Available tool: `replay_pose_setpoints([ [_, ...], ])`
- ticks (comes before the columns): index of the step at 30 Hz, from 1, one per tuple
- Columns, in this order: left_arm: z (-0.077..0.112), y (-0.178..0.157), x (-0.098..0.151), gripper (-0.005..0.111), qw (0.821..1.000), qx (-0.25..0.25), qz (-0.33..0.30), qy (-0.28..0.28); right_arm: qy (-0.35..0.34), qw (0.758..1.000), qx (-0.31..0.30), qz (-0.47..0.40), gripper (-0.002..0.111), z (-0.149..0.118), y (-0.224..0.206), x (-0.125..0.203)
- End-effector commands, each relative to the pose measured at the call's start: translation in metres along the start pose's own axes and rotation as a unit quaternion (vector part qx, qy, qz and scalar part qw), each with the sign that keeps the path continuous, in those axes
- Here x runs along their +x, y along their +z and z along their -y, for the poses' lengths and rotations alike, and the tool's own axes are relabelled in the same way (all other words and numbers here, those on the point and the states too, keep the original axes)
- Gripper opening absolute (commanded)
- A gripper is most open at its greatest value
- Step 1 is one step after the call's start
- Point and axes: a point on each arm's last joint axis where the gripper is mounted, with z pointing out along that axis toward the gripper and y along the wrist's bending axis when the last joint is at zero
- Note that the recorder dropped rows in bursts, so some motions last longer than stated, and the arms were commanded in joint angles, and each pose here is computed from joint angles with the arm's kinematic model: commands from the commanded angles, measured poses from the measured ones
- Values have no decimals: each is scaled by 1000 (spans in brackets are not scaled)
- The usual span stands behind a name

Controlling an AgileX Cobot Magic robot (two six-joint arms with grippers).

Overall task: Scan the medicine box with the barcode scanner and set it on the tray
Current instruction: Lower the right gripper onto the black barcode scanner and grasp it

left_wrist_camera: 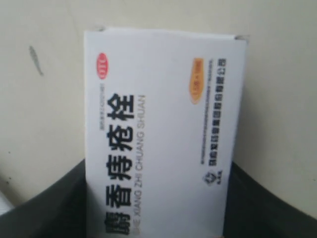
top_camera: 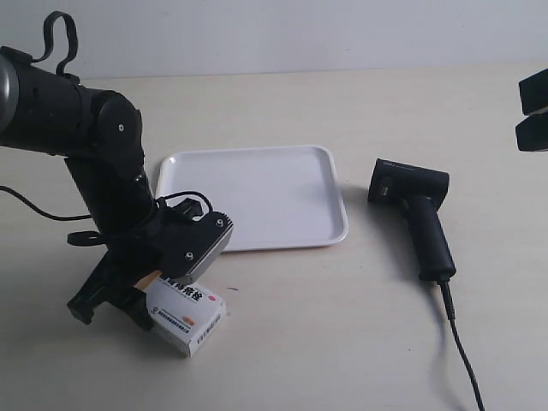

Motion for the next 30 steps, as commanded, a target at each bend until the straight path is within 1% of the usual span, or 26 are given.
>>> replay_pose_setpoints([
  [1, 5, 0, 1, 34, 1000, 28, -2, 3, -5, 1000, 2, 7, 0, 0, 0, -2],
  [3, 8, 0, 3, 21, 999, 41, -12, 10, -5, 1000, 2, 7, 0, 0, 0, -2],
  [5, 10, 0, 5, 6, 998, 57, -25, 22, -5, 1000, 2, 7, 0, 0, 0, -2],
  [6, 12, 0, 6, 0, 997, 64, -30, 24, -5, 1000, 2, 7, 0, 0, 0, -2],
  [7, 13, -1, 7, 0, 996, 71, -35, 28, -5, 1000, 2, 7, 0, 0, 0, -2],
  [9, 14, -5, 7, 0, 997, 68, -40, 23, -5, 1000, 2, 9, 0, 0, 0, -3],
  [13, 13, -22, 5, 0, 998, 37, -48, -10, -5, 1000, 3, 9, 0, 0, 0, -3],
  [16, 13, -36, 3, 0, 998, 11, -50, -45, -1, 1000, 12, -6, 0, 3, 6, -3],
  [21, 16, -56, -3, 0, 994, -33, -37, -93, 32, 997, 44, -46, 0, 13, 25, -5],
  [24, 17, -64, -7, 0, 990, -50, -23, -131, 56, 993, 68, -73, 0, 20, 40, -6],
  [27, 19, -70, -8, 0, 985, -60, -20, -160, 63, 990, 75, -101, 0, 24, 55, -6],
  [29, 19, -71, -10, 0, 982, -62, -9, -180, 70, 987, 75, -120, 4, 27, 68, -6],
  [30, 20, -72, -11, 0, 980, -63, -1, -189, 73, 986, 75, -128, 7, 28, 74, -6],
])
